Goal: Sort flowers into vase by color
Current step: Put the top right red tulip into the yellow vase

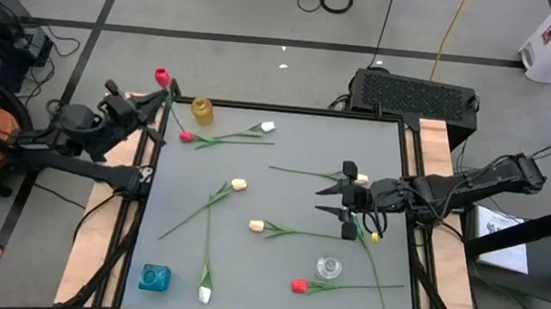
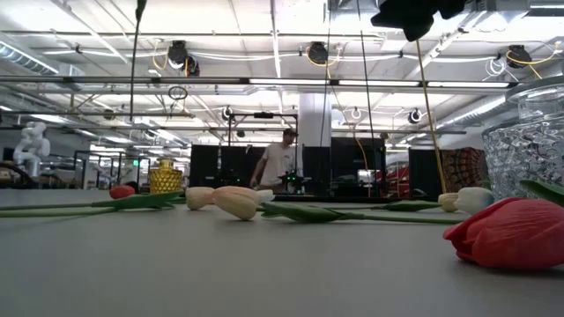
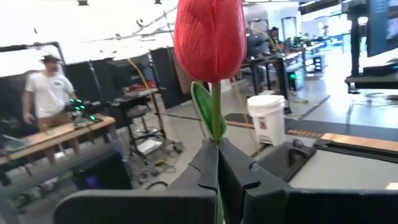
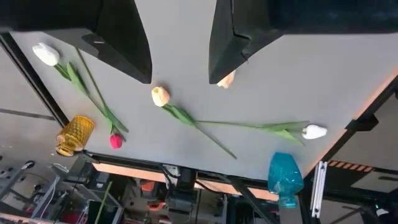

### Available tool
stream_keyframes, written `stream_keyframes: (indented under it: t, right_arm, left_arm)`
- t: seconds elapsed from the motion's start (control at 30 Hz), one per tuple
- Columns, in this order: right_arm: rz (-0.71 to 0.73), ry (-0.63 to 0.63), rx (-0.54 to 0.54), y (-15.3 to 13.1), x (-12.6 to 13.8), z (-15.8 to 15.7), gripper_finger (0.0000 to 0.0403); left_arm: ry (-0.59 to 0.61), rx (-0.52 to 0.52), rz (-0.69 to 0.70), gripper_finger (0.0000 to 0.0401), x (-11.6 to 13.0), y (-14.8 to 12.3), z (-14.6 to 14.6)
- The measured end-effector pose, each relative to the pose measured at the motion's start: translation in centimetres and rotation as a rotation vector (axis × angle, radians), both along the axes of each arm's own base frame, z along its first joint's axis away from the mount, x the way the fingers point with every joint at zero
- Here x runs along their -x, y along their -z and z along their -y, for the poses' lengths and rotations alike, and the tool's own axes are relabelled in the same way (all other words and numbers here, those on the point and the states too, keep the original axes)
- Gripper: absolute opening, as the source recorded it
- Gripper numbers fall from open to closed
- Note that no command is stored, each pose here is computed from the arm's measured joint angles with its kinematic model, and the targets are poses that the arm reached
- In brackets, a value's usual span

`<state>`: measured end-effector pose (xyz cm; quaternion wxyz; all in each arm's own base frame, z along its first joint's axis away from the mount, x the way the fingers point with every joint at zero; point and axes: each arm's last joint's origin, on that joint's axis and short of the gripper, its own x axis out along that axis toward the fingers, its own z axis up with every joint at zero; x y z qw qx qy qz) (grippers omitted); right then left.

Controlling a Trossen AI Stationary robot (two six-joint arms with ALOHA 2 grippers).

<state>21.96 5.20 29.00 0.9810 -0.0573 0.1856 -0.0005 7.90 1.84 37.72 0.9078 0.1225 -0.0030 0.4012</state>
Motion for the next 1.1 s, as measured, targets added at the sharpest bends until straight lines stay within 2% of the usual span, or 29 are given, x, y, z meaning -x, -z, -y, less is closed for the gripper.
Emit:
stream_keyframes:
  t: [0.1, 0.33, 0.53, 0.87, 1.1]
  right_arm:
    - [0.006, 0.001, -0.005, 0.0, 0.0, 0.0, 0.0151]
    - [0.05, -0.002, -0.009, -0.5, -0.2, 0.0, 0.0151]
    - [0.049, -0.005, -0.005, -0.4, -0.2, 0.0, 0.0151]
    - [0.041, -0.009, -0.004, -0.4, -0.2, -0.1, 0.0151]
    - [0.034, -0.01, -0.004, -0.3, -0.1, -0.1, 0.0151]
  left_arm:
    - [-0.012, -0.016, 0.004, 0.0, 0.1, -0.1, -0.3]
    - [-0.121, -0.109, 0.056, 0.0, -0.2, -0.2, -1.4]
    - [-0.206, -0.144, 0.092, 0.0, -0.2, 0.0, -2.6]
    - [-0.2, -0.075, 0.038, 0.0, -3.0, 1.6, -6.6]
    - [-0.19, -0.036, 0.094, 0.0, -4.2, 2.3, -10.5]
